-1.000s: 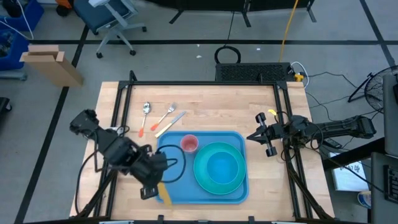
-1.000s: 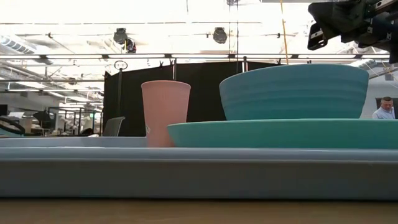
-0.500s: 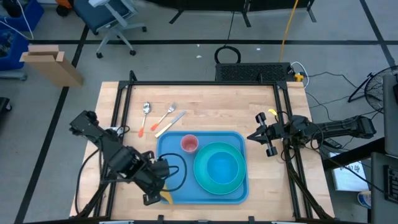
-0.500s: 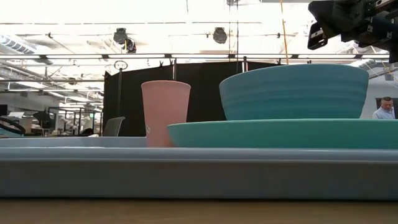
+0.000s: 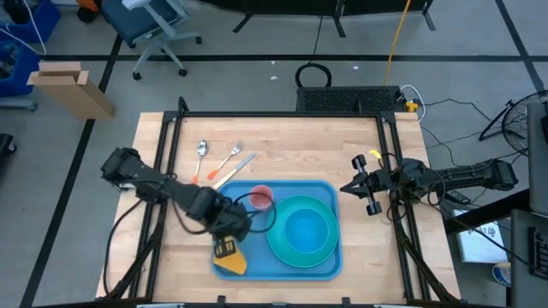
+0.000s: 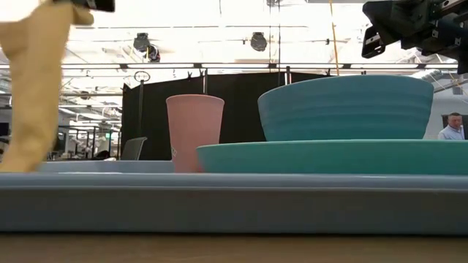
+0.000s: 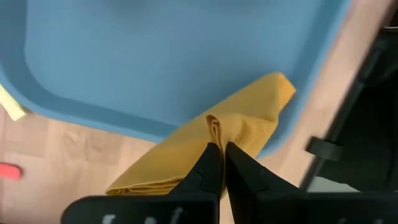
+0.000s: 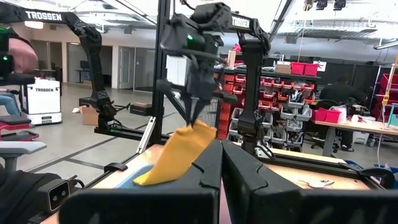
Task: Set up tray
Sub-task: Put the yellow napkin on the bottom left of the pink cup
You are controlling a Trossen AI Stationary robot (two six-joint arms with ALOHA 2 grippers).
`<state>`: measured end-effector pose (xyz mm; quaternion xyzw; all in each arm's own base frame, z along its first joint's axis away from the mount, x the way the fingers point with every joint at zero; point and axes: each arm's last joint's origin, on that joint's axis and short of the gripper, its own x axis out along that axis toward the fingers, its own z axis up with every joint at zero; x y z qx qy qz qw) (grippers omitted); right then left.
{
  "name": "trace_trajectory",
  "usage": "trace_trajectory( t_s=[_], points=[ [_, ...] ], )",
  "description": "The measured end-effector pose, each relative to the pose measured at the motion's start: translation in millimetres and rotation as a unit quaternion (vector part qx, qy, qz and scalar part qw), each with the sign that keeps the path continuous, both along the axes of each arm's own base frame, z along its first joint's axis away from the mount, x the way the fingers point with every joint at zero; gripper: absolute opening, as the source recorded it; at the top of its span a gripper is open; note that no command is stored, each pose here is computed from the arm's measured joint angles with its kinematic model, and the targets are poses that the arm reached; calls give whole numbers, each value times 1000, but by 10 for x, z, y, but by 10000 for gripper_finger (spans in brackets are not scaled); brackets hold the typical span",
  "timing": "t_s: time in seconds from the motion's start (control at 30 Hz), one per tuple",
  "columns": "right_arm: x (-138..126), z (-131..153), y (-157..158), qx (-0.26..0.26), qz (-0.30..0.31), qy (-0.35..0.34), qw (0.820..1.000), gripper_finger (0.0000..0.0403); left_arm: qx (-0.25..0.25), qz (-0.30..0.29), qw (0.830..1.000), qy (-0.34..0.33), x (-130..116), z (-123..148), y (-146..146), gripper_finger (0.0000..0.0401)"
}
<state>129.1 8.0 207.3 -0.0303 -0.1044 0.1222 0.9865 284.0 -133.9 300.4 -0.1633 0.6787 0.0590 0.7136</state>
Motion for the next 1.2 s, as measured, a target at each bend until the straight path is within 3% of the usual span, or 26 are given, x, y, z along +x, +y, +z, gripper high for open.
trace_trajectory(
  t_s=[0.2, 0.43, 0.73, 0.83, 0.93, 1.13, 1.2],
  points=[
    [3, -6, 0, 0, 0, 3, 1000, 0, 23, 17, 1000, 12, 92, -214, 289, 24],
    [4, -10, 0, 9, 2, 7, 1000, 0, 21, -19, 1000, -7, 194, -266, 533, 63],
    [4, -10, 0, 9, 2, 7, 1000, 0, 23, -58, 998, -19, 218, -265, 583, 146],
    [4, -10, 0, 9, 2, 8, 1000, 0, 22, -111, 993, -29, 190, -263, 429, 153],
    [4, -10, 0, 9, 2, 8, 1000, 0, 35, -153, 986, -48, 165, -349, 243, 129],
    [4, -11, 0, 12, 2, 9, 1000, 0, 25, -200, 978, -54, 47, -731, -25, 15],
    [4, -11, 0, 12, 3, 9, 1000, 0, 24, -206, 977, -59, 21, -839, -66, 10]
  ],
)
